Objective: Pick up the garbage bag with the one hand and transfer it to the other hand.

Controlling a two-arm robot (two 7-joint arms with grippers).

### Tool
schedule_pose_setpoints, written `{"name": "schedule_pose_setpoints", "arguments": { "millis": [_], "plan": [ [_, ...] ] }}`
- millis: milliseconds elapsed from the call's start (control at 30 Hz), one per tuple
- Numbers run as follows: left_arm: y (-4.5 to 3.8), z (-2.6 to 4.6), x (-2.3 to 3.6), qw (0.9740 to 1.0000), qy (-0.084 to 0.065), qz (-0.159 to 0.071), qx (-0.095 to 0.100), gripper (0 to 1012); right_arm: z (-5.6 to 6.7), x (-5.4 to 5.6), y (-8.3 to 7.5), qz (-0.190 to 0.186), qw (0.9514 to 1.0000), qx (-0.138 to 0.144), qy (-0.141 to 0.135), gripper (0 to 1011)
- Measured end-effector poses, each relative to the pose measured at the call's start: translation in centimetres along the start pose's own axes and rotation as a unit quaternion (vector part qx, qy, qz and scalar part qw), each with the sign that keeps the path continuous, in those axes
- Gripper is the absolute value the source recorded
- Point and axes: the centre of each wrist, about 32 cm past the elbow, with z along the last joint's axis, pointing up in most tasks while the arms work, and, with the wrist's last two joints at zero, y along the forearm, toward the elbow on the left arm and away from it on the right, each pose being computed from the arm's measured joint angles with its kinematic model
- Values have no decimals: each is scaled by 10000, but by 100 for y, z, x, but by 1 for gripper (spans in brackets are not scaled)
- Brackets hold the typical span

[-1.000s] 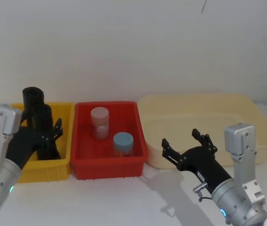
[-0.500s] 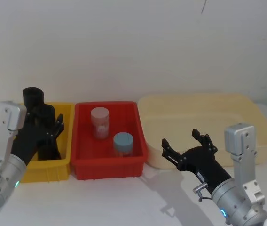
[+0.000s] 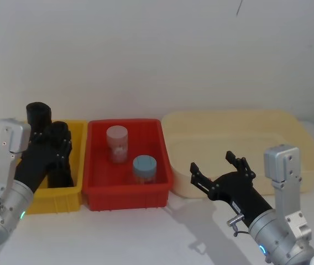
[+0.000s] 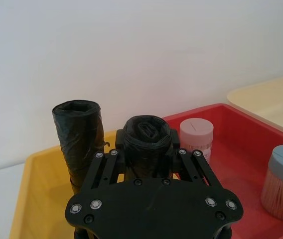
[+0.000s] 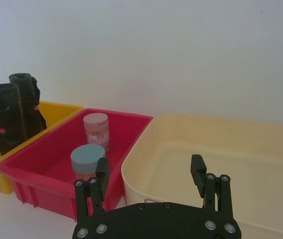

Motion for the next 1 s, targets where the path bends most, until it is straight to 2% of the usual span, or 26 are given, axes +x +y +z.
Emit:
{"name": "schedule_pose_setpoints", "arguments": {
  "millis": [133, 267, 500, 533, 600, 633, 667, 700, 767, 800, 900, 933, 1000],
  "plan": [
    [5, 6, 0, 10000, 9, 14, -24, 440, 0, 0, 0, 0, 10000, 0, 0, 1001],
    [-1, 65, -4, 9999, -25, 9, -103, 418, 0, 0, 0, 0, 10000, 0, 0, 1001],
    [-35, 308, 14, 9992, -233, -90, -296, 387, 0, 0, 0, 0, 10000, 0, 0, 1001],
    [-46, 372, 19, 9989, -287, -139, -349, 380, 0, 0, 0, 0, 10000, 0, 0, 1001],
    [-61, 443, 22, 9984, -345, -199, -410, 375, 0, 0, 0, 0, 10000, 0, 0, 1001],
    [-74, 515, 22, 9977, -401, -275, -472, 371, 0, 0, 0, 0, 10000, 0, 0, 1001],
    [-81, 546, 21, 9974, -421, -301, -501, 371, 0, 0, 0, 0, 10000, 0, 0, 1001],
    [-96, 613, 21, 9966, -472, -383, -557, 371, 0, 0, 0, 0, 10000, 0, 0, 1000],
    [-108, 668, 15, 9958, -509, -463, -603, 371, 0, 0, 0, 0, 10000, 0, 0, 1001],
    [-125, 736, 7, 9948, -550, -551, -664, 371, 0, 0, 0, 0, 10000, 0, 0, 1001],
    [-153, 824, -7, 9930, -604, -694, -745, 371, 0, 0, 0, 0, 10000, 0, 0, 1001],
    [-169, 880, -21, 9916, -634, -800, -798, 371, 0, 0, 0, 0, 10000, 0, 0, 1000],
    [-186, 926, -34, 9903, -656, -895, -840, 371, 0, 0, 0, 0, 10000, 0, 0, 1001]
  ]
}}
